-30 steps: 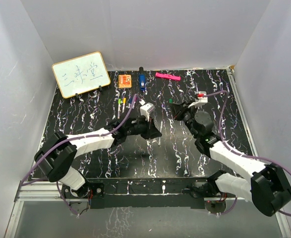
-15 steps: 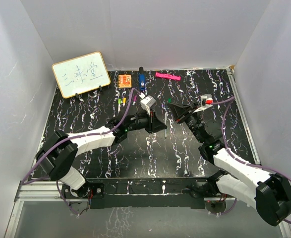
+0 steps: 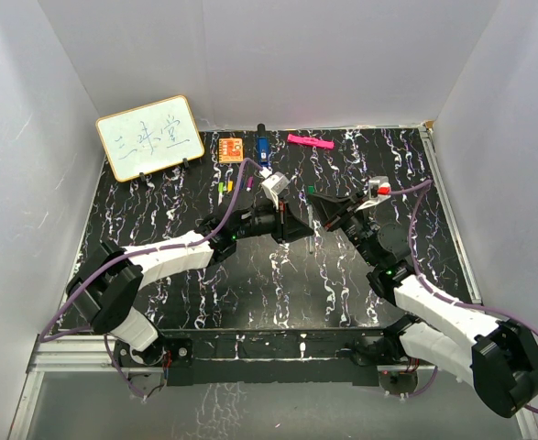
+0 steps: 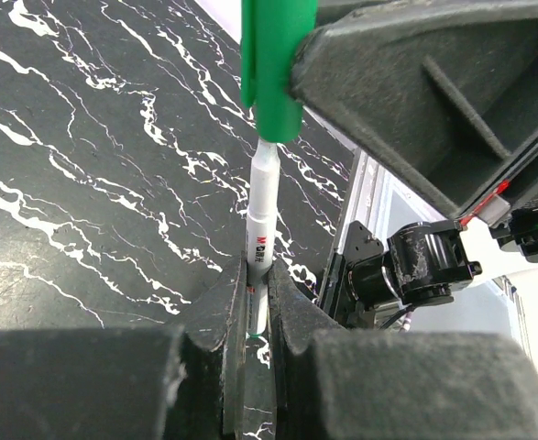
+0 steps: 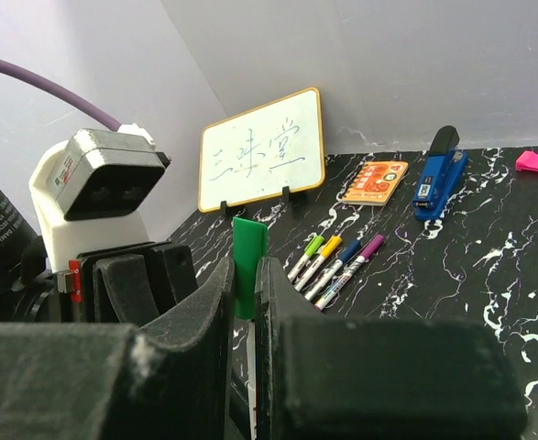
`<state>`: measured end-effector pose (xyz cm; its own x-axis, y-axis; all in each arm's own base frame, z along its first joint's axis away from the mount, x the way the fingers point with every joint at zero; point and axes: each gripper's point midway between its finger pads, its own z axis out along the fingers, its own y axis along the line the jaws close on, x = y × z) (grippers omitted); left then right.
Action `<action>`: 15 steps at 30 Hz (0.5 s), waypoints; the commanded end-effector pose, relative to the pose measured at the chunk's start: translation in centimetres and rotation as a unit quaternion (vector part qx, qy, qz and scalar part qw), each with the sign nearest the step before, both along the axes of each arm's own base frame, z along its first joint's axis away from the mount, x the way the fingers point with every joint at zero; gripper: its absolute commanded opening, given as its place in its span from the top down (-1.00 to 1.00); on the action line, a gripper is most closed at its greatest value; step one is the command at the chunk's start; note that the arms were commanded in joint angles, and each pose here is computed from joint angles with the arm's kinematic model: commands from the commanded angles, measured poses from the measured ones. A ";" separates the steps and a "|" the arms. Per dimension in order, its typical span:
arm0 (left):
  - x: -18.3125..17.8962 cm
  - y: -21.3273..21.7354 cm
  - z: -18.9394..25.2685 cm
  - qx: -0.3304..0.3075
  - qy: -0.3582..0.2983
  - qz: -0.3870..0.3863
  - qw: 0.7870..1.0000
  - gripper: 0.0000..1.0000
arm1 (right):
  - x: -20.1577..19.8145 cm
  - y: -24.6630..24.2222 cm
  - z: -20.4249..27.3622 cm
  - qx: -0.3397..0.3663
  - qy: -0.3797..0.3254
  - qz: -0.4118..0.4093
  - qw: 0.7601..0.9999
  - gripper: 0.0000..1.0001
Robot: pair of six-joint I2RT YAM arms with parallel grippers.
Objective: Insert the pens into the pen caps
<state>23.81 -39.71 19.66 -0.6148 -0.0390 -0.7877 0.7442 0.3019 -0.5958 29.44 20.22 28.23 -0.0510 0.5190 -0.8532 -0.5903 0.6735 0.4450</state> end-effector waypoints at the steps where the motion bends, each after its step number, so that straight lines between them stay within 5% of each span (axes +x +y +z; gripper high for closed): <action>1: 0.0 -0.5 3.5 -0.035 -0.030 -0.013 0.999 1.00 | -0.2 0.0 0.9 0.005 -0.023 0.001 1.000 1.00; 15: -0.1 -0.2 3.7 -0.038 -0.030 -0.005 0.999 1.00 | -0.4 -0.2 0.9 0.006 -0.025 -0.001 1.000 1.00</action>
<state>23.73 -39.77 19.85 -0.6212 -0.0412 -0.7825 0.7408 0.2949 -0.6036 29.49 20.24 27.50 -0.0639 0.5117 -0.8568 -0.5832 0.6775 0.4482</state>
